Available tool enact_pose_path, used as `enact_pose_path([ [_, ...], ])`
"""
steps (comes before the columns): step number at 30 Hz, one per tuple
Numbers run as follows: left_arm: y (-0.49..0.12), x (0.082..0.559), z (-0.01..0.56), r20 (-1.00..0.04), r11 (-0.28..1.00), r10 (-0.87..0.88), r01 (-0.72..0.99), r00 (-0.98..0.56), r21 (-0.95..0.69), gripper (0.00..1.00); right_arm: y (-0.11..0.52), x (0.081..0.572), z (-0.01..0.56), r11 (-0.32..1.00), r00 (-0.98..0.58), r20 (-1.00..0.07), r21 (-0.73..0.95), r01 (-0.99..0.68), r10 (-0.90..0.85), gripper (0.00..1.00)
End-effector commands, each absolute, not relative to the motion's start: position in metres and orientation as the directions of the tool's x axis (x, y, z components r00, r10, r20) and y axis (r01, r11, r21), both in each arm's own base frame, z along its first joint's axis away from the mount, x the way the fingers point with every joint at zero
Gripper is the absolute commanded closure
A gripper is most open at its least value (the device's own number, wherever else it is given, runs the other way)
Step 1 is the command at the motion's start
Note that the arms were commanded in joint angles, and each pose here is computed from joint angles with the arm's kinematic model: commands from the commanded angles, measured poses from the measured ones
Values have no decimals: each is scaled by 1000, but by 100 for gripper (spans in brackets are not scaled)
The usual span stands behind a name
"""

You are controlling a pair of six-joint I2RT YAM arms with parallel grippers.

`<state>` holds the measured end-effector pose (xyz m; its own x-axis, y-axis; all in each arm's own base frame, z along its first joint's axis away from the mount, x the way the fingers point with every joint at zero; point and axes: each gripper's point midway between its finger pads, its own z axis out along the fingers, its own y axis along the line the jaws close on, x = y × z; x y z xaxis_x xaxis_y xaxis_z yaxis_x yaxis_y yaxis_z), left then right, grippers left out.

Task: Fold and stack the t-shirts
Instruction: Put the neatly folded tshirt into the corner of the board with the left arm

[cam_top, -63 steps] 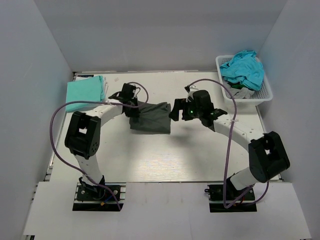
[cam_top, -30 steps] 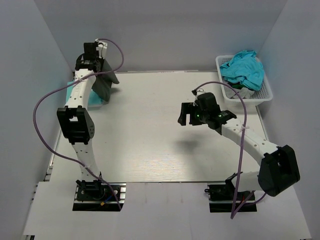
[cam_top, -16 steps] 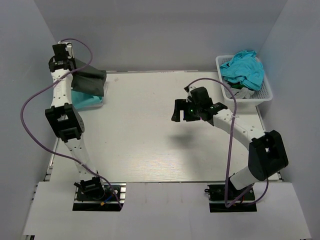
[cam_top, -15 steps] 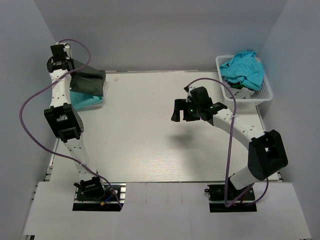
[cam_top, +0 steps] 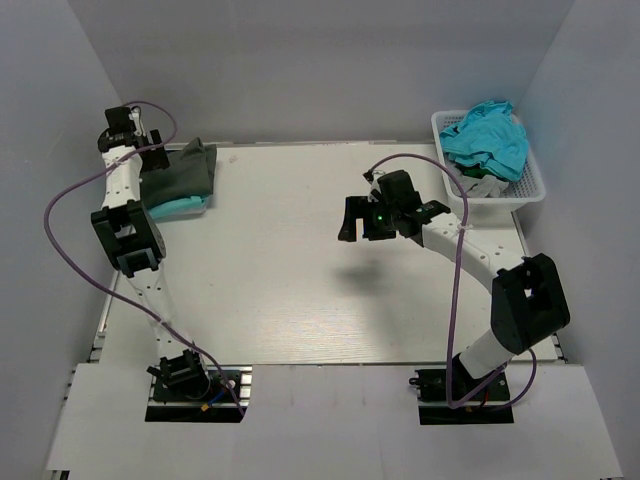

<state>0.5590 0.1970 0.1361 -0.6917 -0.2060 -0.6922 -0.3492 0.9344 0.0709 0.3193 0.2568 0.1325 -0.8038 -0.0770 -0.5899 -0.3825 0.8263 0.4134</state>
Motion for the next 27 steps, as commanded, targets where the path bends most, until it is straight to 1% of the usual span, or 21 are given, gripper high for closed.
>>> enact_pose_path([
  [1,207,561,177,-750,901,-270,-433,-603,23,0,264,327,152,808,-782,-620,428,-406,-65,10],
  [5,185,564,187,-757,925,-282,-377,-589,-52,0,263,325,151,806,-778,-624,424,-413,-70,10],
  [6,180,563,201,-775,933,-276,-354,-569,-72,0,263,324,151,806,-778,-624,424,-413,-70,10],
  [9,158,556,204,-769,952,-245,-295,-590,-77,0,261,322,148,807,-778,-624,422,-413,-72,10],
  [11,138,551,213,-772,965,-238,-232,-589,-121,0,260,322,150,803,-773,-631,426,-416,-66,10],
  [13,127,541,207,-749,968,-240,-214,-618,-133,0,259,317,144,803,-779,-622,426,-417,-76,10],
  [14,118,539,221,-770,972,-228,-190,-596,-140,0,259,316,145,800,-777,-625,428,-421,-75,10],
  [15,112,534,213,-754,973,-227,-184,-616,-142,0,259,315,146,797,-777,-626,431,-423,-75,10],
  [17,98,531,220,-752,968,-250,-186,-610,-170,0,257,313,147,797,-771,-633,428,-425,-71,10],
  [19,87,521,224,-730,948,-313,-243,-607,-204,0,252,309,148,801,-765,-641,424,-423,-64,10],
  [20,70,519,227,-728,947,-317,-237,-608,-215,0,251,309,149,801,-758,-650,422,-425,-60,10],
  [21,55,501,230,-715,943,-331,-236,-616,-234,0,249,307,146,807,-763,-644,421,-414,-56,10],
  [22,38,501,240,-734,932,-363,-224,-574,-285,0,243,307,149,819,-748,-662,405,-406,-44,10],
  [23,6,479,206,-688,933,-357,-204,-632,-297,0,240,306,149,828,-755,-656,412,-380,-20,10],
  [24,-12,468,206,-695,930,-359,-181,-623,-319,0,235,304,142,842,-762,-647,405,-356,-11,10],
  [25,-33,456,241,-750,916,-387,-127,-537,-381,0,225,301,145,857,-752,-659,394,-333,10,10],
  [26,-49,432,207,-704,908,-395,-135,-590,-396,0,219,296,138,867,-766,-641,400,-297,33,10],
  [27,-80,406,199,-686,898,-394,-98,-611,-429,0,207,294,135,890,-755,-653,380,-252,65,10],
])
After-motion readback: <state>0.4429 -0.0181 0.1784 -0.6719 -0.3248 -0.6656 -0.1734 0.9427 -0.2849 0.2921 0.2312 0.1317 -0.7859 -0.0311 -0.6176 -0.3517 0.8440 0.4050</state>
